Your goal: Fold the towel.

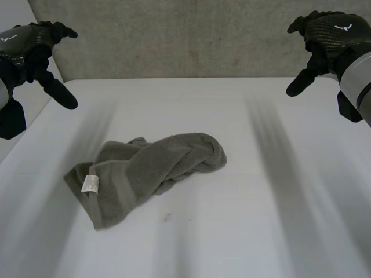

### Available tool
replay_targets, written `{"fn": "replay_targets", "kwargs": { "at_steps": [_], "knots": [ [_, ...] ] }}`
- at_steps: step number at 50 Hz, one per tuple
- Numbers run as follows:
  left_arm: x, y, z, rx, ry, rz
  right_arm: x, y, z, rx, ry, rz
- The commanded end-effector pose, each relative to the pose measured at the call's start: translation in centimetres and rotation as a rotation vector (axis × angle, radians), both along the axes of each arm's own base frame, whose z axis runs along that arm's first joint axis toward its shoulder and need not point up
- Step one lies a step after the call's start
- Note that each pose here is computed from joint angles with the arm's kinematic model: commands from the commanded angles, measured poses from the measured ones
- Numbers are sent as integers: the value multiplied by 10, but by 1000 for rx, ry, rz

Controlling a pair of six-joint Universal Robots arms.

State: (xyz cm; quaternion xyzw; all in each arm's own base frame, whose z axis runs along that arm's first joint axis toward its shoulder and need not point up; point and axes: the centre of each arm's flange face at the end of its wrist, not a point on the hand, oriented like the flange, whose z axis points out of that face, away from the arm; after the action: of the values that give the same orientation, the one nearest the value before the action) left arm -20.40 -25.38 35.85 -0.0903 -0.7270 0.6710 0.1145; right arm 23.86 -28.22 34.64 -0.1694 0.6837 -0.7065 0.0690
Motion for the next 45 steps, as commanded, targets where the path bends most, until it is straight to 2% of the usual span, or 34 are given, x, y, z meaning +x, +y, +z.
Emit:
{"fn": "replay_targets", "kwargs": {
  "at_steps": [1, 9, 14, 17, 19, 25, 30, 39, 41, 44, 45],
  "knots": [
    [-1, 1, -4, 17, 1, -3, -1, -1, -6, 12, 11, 11],
    [-7, -5, -33, 97, -29, -29, 6, 0, -30, 88, 48, 104],
    [-26, -18, -91, 275, -84, -72, 11, 7, -61, 192, 74, 180],
    [-32, -19, -107, 318, -102, -83, 11, 8, -68, 213, 81, 187],
    [-39, -23, -135, 392, -128, -98, 11, 9, -82, 253, 91, 189],
    [-45, -35, -171, 431, -142, -101, 11, 10, -101, 308, 108, 194],
    [-46, -47, -205, 438, -177, -72, 13, 13, -124, 351, 173, 211],
    [-36, -49, -194, 380, -246, 15, 29, -7, -140, 342, 155, 282],
    [-35, -42, -168, 314, -225, 19, 43, -17, -150, 376, 92, 340],
    [-36, -38, -157, 279, -214, 15, 51, -23, -155, 407, 28, 361],
    [-38, -34, -146, 241, -202, 7, 57, -29, -160, 452, -50, 374]
  ]
}}
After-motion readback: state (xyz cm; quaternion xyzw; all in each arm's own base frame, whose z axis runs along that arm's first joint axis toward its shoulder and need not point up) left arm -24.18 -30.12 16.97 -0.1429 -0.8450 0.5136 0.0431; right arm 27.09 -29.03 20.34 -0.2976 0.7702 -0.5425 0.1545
